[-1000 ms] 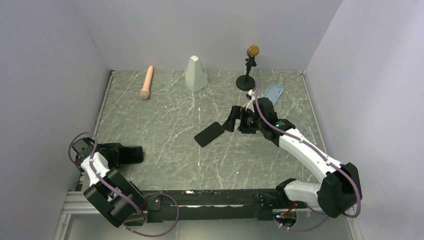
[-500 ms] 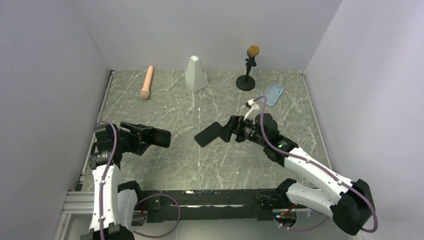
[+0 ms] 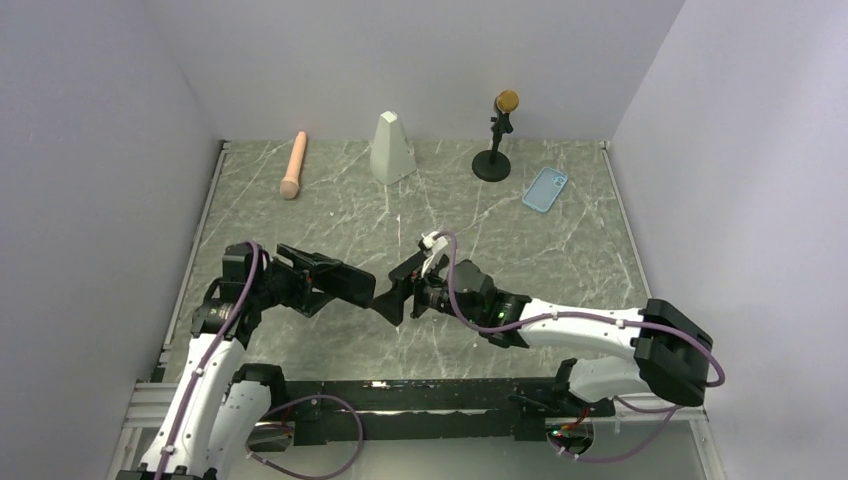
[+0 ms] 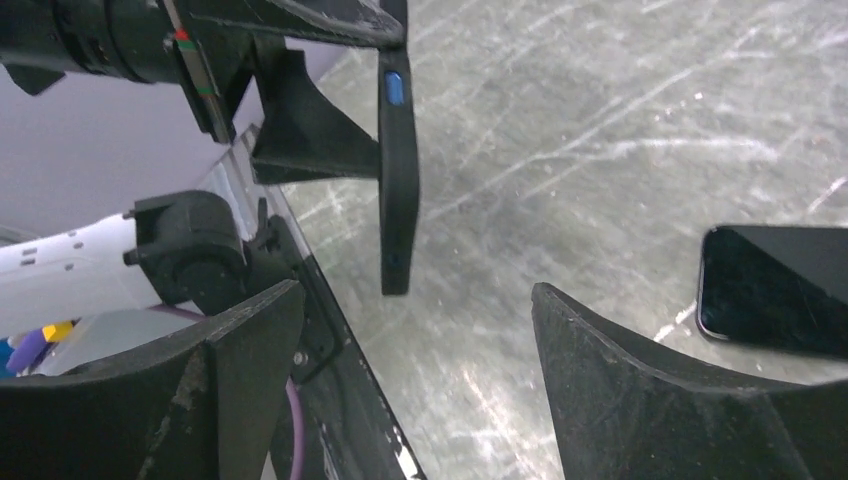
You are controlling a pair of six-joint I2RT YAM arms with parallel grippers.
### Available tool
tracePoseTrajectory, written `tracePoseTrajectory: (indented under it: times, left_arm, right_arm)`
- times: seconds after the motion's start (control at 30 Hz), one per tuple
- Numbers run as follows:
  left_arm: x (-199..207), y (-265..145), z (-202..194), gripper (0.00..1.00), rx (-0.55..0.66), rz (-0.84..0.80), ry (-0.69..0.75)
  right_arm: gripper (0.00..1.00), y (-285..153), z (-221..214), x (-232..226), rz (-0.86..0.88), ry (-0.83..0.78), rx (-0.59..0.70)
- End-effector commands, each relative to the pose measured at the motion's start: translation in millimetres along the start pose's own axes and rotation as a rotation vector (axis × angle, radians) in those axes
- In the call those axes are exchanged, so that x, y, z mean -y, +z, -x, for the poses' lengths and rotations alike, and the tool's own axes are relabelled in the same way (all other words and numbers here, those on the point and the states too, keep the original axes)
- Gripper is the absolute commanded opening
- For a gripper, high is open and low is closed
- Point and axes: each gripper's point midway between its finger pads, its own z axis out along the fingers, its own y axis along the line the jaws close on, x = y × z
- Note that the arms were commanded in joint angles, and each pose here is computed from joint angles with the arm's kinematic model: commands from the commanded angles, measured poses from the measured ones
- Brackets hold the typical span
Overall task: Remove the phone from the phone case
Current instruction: Pick up the phone at the center of the board.
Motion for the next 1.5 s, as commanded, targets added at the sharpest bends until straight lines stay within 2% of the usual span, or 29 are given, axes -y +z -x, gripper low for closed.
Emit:
tracePoseTrajectory:
  times: [0.0,0.1,0.23,0.3,0.37,0.4,0.43,0.47,0.5,0.53,0.57,0.7,0.8,0.87,0.93,1.03,1.13,1.2,1.27,1.33,1.37,1.47]
  left_arm:
    - [29.4,-7.2,-1.7,0.0,0.007,-0.067,-0.157]
    - [30.3,-3.0,-7.4,0.0,-0.031,-0.07,-0.168]
    - [36.5,-6.0,-12.7,0.0,-0.042,-0.092,-0.161]
    - [37.4,-8.0,-14.5,0.0,-0.045,-0.098,-0.155]
    - [34.7,-7.4,-17.2,0.0,-0.057,-0.103,-0.155]
    - [34.1,-6.4,-18.2,0.05,-0.063,-0.114,-0.156]
    - [34.8,-5.9,-18.5,0.19,-0.067,-0.135,-0.152]
    - [33.4,-4.7,-18.7,0.41,-0.069,-0.143,-0.146]
    - [31.2,-4.7,-18.4,0.63,-0.064,-0.142,-0.137]
    - [28.6,-5.0,-17.5,0.9,-0.053,-0.133,-0.119]
    - [27.0,-5.7,-15.1,0.98,-0.033,-0.126,-0.087]
    - [14.2,-15.0,-1.0,0.99,0.084,-0.028,0.094]
    - [6.9,-32.0,26.3,0.99,0.254,0.071,0.304]
    - [19.2,-43.6,38.3,0.99,0.331,0.058,0.477]
    - [37.3,-47.6,36.7,0.97,0.335,-0.02,0.686]
    - [53.9,-46.7,26.1,0.99,0.294,-0.122,0.897]
    - [59.4,-38.9,10.4,0.99,0.19,-0.185,1.005]
    - [60.3,-29.8,-5.3,0.97,0.08,-0.235,1.045]
    - [62.2,-23.0,-20.8,0.96,-0.026,-0.286,1.075]
    - [64.3,-17.9,-35.2,0.94,-0.118,-0.334,1.111]
    - [65.2,-15.7,-42.2,0.94,-0.159,-0.355,1.133]
    - [69.1,-9.2,-62.3,0.94,-0.255,-0.403,1.205]
  right_arm:
    - [0.84,16.2,39.3,-24.7,0.045,-0.017,0.197]
    - [0.8,35.5,35.1,-21.3,-0.03,-0.021,0.185]
    - [0.63,57.3,26.2,-12.6,-0.08,0.015,0.165]
    - [0.58,57.3,29.2,-13.0,-0.073,0.029,0.2]
    - [0.43,54.1,34.0,-14.1,-0.066,0.033,0.23]
    - [0.25,53.0,36.6,-15.4,-0.062,0.023,0.235]
    - [0.08,51.9,39.9,-16.4,-0.06,0.012,0.239]
    - [0.0,50.2,42.4,-18.6,-0.055,0.006,0.238]
    - [0.0,48.2,43.1,-16.7,-0.066,0.004,0.232]
    - [0.0,44.6,45.4,-12.4,-0.085,0.01,0.231]
    - [0.0,40.3,44.3,-4.2,-0.115,0.016,0.224]
    - [0.0,11.8,31.9,51.9,-0.279,0.055,0.166]
    - [0.0,-20.6,30.1,92.2,-0.394,0.08,0.13]
    - [0.0,-46.6,26.3,122.7,-0.507,0.088,0.073]
    - [0.0,-75.8,27.8,149.4,-0.63,0.087,0.02]
    - [0.0,-106.4,42.3,162.4,-0.675,0.037,-0.061]
    - [0.0,-110.7,42.7,149.2,-0.576,-0.002,-0.247]
    - [0.0,-105.8,36.2,129.9,-0.464,-0.002,-0.389]
    - [0.0,-94.6,28.9,85.7,-0.194,0.024,-0.491]
    - [0.0,-90.2,21.4,49.1,0.055,0.045,-0.537]
    - [0.0,-87.7,21.8,39.3,0.124,0.054,-0.535]
    - [0.0,-83.6,16.7,26.5,0.214,0.07,-0.554]
